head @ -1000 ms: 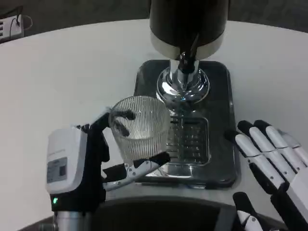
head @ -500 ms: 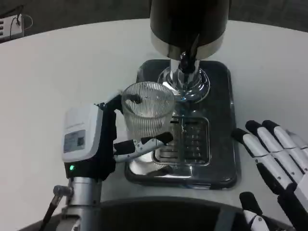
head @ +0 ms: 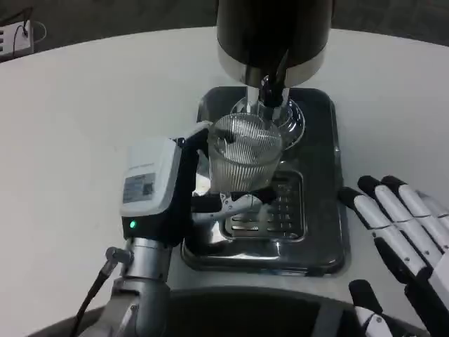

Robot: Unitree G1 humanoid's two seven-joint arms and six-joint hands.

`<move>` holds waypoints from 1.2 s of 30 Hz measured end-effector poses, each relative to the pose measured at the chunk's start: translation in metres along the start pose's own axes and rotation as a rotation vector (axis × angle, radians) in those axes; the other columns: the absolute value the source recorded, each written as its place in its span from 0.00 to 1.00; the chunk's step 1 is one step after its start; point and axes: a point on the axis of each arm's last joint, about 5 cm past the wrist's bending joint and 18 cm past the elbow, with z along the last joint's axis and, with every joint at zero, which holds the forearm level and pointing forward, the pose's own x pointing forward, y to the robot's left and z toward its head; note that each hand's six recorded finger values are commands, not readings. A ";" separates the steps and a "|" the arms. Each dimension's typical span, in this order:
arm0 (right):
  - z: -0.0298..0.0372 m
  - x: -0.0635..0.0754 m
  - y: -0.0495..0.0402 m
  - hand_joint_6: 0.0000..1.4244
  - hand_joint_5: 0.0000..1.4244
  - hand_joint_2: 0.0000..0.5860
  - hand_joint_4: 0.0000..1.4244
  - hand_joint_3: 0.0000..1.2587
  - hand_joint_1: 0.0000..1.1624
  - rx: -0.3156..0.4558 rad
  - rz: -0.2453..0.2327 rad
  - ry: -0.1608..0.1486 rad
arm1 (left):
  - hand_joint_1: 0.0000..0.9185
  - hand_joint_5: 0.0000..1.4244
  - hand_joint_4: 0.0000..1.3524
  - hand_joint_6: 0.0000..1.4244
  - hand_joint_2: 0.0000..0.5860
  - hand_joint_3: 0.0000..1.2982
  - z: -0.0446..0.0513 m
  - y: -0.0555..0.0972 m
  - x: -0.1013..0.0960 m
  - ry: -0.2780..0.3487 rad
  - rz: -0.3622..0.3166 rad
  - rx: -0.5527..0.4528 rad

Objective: Grasp the cup under the faucet to collect the drink, then remove the cup.

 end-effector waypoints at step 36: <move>0.0003 0.002 0.0000 0.07 0.03 0.97 0.01 0.05 0.13 0.014 0.007 0.000 | 0.11 0.44 0.21 0.43 0.06 0.23 0.0073 -0.007 0.000 -0.019 -0.083 -0.052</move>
